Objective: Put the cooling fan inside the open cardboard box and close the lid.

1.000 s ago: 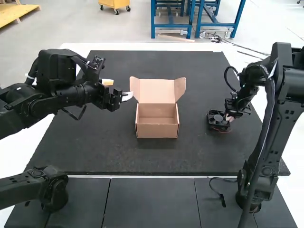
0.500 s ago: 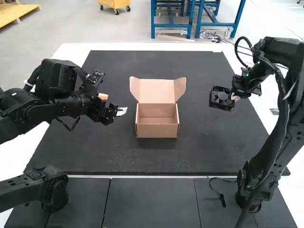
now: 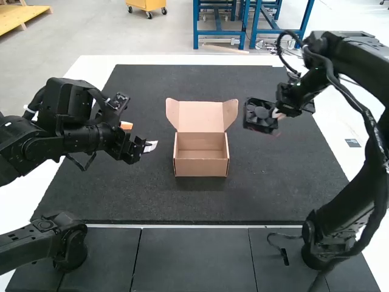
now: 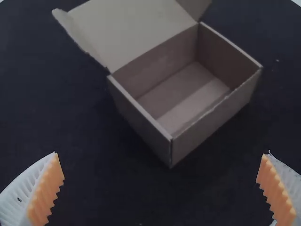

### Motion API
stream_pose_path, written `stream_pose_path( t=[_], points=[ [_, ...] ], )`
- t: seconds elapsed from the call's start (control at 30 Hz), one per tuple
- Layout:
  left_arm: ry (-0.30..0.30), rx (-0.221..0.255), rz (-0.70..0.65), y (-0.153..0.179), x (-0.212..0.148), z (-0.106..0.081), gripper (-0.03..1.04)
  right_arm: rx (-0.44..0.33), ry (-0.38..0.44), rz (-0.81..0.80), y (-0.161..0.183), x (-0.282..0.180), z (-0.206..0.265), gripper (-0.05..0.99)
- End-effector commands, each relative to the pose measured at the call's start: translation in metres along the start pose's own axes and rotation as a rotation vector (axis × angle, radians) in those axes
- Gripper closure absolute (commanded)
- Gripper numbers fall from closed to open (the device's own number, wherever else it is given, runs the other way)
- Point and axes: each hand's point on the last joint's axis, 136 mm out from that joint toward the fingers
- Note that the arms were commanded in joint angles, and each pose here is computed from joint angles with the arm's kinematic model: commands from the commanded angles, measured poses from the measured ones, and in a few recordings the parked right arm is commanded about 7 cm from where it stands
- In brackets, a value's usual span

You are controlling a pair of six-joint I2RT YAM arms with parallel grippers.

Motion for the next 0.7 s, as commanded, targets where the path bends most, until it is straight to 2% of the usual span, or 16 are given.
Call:
stream_pose_path(
  t=[0.0, 0.43, 0.67],
  points=[
    [-0.015, 0.017, -0.011, 0.0, -0.002, 0.001, 0.04, -0.018, -0.08, -0.026, 0.008, -0.02, 0.036, 0.96],
    [-0.032, 0.018, -0.026, 0.005, -0.005, 0.001, 0.04, -0.151, -0.137, 0.043, 0.047, -0.016, 0.09, 0.96],
    [-0.039, 0.018, -0.043, 0.005, -0.005, 0.001, 0.04, -0.19, -0.155, 0.117, 0.077, -0.001, 0.12, 0.96]
  ],
)
Point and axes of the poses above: each hand's point on the last joint's axis, 136 mm out from that joint toward the fingers, its own x axis out along the fingers, its own z axis along the line the jaws close on, y = z × x, and after that the axes turned 15 degrees about x, right-handed
